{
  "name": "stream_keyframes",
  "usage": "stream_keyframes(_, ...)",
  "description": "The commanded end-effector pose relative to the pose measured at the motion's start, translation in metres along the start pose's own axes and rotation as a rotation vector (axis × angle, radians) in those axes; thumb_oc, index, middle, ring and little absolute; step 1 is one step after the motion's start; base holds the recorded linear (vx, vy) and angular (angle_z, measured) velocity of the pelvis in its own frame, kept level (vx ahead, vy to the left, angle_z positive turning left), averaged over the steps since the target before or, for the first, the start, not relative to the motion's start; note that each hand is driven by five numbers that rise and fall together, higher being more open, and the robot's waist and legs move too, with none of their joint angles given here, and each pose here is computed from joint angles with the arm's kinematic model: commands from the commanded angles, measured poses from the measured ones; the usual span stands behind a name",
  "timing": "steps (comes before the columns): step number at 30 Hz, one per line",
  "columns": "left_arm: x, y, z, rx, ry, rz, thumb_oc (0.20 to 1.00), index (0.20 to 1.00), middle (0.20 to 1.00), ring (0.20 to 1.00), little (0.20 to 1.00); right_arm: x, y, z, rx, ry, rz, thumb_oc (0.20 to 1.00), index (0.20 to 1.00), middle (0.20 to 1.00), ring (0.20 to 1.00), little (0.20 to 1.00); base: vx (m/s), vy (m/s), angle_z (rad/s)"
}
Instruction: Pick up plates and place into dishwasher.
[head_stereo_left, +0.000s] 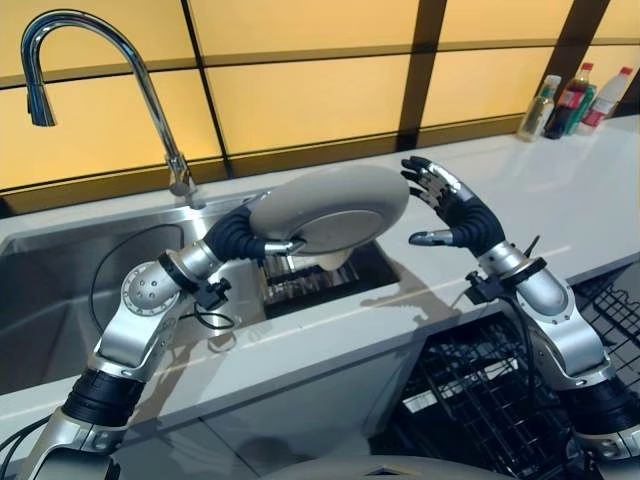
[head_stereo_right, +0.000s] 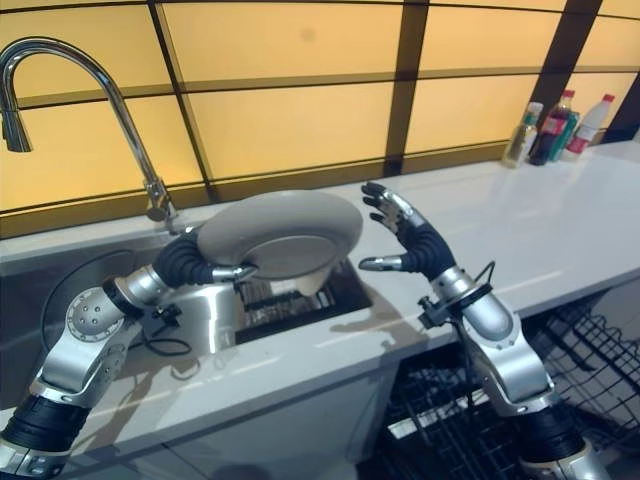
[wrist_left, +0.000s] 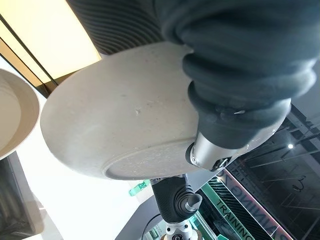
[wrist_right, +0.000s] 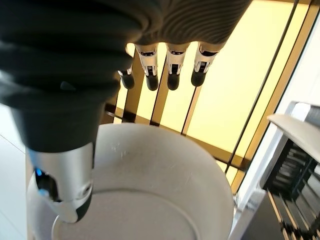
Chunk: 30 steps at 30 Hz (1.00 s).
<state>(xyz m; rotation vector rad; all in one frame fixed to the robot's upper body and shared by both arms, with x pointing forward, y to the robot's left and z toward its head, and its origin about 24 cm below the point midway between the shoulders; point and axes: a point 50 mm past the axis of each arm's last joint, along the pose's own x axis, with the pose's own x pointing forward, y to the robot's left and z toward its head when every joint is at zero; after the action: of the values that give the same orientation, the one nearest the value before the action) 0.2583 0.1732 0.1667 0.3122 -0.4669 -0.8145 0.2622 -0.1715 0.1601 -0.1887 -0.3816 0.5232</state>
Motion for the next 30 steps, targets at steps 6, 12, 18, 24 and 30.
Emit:
stream_keyframes(6,0.027,0.012,0.021,0.030,-0.112,-0.063,0.200,0.200,0.200,0.200,0.200,0.035,0.005,0.034,0.007,-0.176,0.074,1.000,1.000,1.000,1.000,1.000,0.00,0.041,0.00)
stream_keyframes(12,0.038,0.004,0.019,-0.020,-0.129,-0.085,0.200,0.200,0.200,0.200,0.200,0.048,0.016,0.039,0.035,-0.217,0.061,1.000,1.000,1.000,1.000,1.000,0.01,0.037,0.04)
stream_keyframes(18,0.048,-0.010,0.011,-0.067,-0.124,-0.136,0.200,0.200,0.200,0.200,0.200,0.060,0.027,0.044,0.070,-0.259,0.061,1.000,1.000,1.000,1.000,1.000,0.02,0.050,0.08)
stream_keyframes(24,0.046,-0.010,0.008,-0.082,-0.104,-0.136,0.200,0.200,0.200,0.200,0.200,0.058,0.031,0.029,0.026,-0.142,0.133,0.200,0.200,0.200,0.200,0.200,0.00,0.048,0.00)
stream_keyframes(30,0.041,-0.008,0.007,-0.080,-0.101,-0.104,0.200,0.200,0.200,0.200,0.200,0.047,0.024,0.020,0.025,-0.088,0.128,0.200,0.200,0.200,0.200,0.200,0.00,0.000,0.00)
